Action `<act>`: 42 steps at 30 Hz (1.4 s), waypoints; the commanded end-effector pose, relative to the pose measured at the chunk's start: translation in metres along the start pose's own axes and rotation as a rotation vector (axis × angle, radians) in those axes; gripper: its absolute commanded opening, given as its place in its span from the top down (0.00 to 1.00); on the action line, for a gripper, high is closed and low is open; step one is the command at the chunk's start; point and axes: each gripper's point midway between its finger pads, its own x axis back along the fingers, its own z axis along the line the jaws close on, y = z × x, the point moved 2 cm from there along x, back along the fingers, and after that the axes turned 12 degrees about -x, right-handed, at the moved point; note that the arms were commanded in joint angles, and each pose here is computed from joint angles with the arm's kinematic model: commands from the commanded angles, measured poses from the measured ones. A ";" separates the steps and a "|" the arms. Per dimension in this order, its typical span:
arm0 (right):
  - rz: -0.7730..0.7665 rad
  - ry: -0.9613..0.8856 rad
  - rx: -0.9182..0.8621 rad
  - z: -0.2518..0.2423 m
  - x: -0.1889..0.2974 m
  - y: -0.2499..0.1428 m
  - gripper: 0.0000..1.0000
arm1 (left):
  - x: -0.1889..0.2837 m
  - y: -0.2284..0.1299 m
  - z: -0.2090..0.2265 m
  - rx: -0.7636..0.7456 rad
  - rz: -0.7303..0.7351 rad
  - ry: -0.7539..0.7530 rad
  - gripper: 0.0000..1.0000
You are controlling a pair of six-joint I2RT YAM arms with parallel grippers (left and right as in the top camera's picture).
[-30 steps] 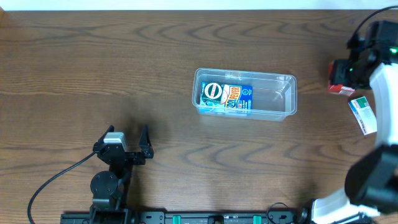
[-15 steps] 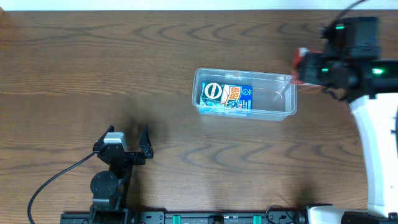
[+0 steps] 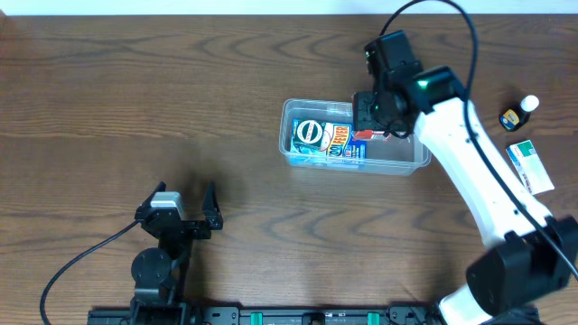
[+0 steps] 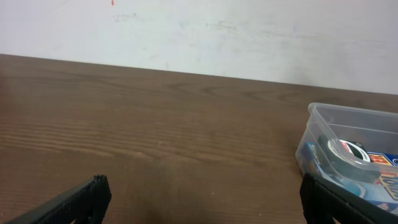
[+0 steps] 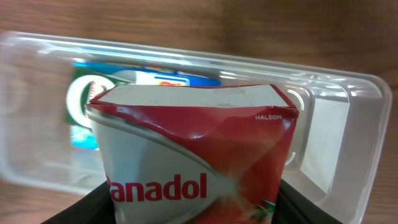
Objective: Pack container
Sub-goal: 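Carry the Panadol box over the container and lower it inside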
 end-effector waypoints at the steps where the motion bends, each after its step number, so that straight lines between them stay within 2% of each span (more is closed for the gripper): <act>1: 0.006 -0.062 -0.027 -0.009 -0.012 0.003 0.41 | -0.001 -0.015 -0.001 -0.014 0.053 -0.001 0.02; 8: 0.073 -0.121 -0.028 -0.018 -0.036 -0.005 0.37 | -0.001 -0.015 -0.001 -0.014 0.053 -0.002 0.02; 20: 0.121 -0.186 -0.072 -0.050 -0.058 -0.015 0.35 | -0.001 -0.015 -0.001 -0.014 0.053 -0.002 0.02; 42: 0.088 -0.165 -0.088 -0.062 -0.103 -0.031 0.37 | -0.001 -0.015 -0.001 -0.014 0.053 -0.002 0.02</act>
